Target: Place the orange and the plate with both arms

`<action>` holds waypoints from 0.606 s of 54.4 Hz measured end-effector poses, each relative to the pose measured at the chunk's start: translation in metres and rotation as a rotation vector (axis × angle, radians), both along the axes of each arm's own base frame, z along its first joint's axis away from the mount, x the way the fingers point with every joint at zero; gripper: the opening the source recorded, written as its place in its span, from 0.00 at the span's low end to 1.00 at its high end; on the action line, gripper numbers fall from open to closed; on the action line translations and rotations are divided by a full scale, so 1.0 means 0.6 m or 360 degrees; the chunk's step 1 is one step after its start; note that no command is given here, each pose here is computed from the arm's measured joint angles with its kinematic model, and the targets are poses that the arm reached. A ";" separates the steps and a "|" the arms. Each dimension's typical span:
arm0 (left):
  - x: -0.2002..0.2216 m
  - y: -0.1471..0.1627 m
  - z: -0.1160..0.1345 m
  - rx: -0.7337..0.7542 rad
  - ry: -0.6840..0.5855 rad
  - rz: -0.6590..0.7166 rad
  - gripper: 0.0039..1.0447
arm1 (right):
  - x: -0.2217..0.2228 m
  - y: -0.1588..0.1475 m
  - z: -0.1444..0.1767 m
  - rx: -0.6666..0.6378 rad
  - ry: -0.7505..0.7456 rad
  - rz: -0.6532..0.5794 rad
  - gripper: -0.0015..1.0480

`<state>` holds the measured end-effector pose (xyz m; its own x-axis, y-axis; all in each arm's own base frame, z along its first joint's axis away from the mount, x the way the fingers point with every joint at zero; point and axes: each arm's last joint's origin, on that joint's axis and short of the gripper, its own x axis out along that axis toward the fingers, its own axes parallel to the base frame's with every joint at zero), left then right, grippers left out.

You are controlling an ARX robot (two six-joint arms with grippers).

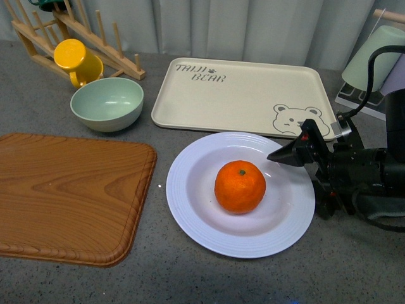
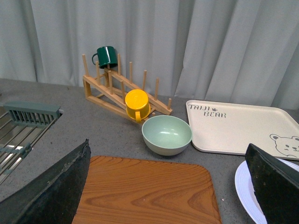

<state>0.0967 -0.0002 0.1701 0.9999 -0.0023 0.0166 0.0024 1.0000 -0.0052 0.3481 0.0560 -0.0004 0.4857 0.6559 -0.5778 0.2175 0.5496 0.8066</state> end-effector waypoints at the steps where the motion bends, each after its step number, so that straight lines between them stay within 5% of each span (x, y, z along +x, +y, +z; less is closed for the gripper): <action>1: 0.000 0.000 0.000 0.0000 0.0000 0.0000 0.94 | 0.000 0.000 0.000 -0.0003 0.0002 -0.0002 0.61; 22: 0.000 0.000 0.000 0.0000 0.0000 -0.0001 0.94 | -0.004 0.002 -0.001 0.0038 -0.0005 0.0028 0.05; 33: 0.000 0.000 0.000 0.0000 0.0000 0.0000 0.94 | -0.010 0.002 0.002 0.0044 -0.0078 0.0017 0.03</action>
